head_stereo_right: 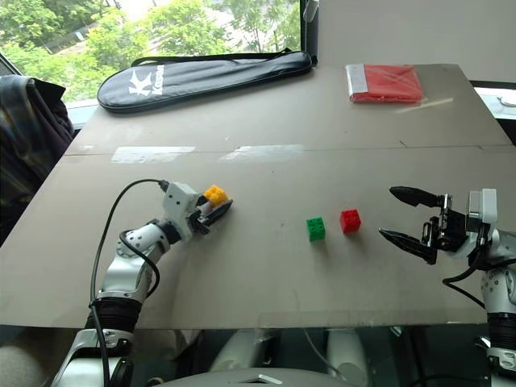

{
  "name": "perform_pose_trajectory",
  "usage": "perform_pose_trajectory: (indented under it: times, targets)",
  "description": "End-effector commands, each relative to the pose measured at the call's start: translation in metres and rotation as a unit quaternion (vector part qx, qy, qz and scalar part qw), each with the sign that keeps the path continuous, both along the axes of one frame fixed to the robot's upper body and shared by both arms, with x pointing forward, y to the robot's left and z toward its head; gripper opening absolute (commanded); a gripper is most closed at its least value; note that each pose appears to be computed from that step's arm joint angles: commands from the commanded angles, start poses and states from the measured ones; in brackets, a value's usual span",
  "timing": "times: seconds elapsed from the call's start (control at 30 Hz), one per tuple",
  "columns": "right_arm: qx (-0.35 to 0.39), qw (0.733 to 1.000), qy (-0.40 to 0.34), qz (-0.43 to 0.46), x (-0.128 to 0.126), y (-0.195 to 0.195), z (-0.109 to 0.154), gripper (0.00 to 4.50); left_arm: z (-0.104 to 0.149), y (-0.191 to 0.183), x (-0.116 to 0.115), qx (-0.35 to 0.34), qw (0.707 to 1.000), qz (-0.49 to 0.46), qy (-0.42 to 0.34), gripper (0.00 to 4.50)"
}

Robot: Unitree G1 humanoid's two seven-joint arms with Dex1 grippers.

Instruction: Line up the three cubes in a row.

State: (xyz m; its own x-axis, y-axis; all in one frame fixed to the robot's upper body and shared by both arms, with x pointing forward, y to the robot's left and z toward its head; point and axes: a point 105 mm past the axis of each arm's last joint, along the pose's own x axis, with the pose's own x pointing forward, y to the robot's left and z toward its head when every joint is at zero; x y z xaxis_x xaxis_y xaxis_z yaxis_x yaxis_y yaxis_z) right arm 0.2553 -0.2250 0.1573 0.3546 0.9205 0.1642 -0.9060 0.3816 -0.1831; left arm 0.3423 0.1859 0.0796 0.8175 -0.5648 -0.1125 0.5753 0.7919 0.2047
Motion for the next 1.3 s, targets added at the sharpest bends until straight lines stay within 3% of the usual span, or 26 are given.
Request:
perform_pose_trajectory:
  times: [0.03,0.23,0.33,0.53,0.63,0.83,1.3]
  targets:
    - [-0.006,0.999,-0.031,-0.004,-0.004,-0.002,0.013,4.50,0.003,-0.008,-0.004,-0.003,1.000,-0.012,0.000,1.32]
    - [-0.003,1.000,-0.027,-0.005,-0.003,-0.001,0.011,4.50,0.011,-0.037,-0.019,0.009,0.989,-0.144,0.018,1.32]
    - [-0.004,1.000,-0.025,-0.004,-0.003,-0.002,0.009,4.50,0.013,-0.060,-0.029,0.047,0.966,-0.253,0.023,1.32]
    - [-0.005,1.000,-0.026,-0.002,-0.004,0.001,0.006,4.50,0.012,-0.090,-0.048,0.059,0.911,-0.406,0.039,1.32]
    - [-0.005,1.000,-0.028,-0.006,-0.007,0.001,0.006,4.50,0.006,-0.094,-0.043,0.081,0.902,-0.421,0.042,1.32]
    - [-0.004,0.999,-0.029,-0.019,-0.013,0.001,0.005,4.50,0.000,-0.095,-0.029,0.081,0.912,-0.400,0.037,1.32]
    - [-0.014,0.999,-0.027,-0.026,-0.016,-0.001,0.006,4.50,-0.009,-0.105,-0.048,0.048,0.902,-0.425,0.060,1.32]
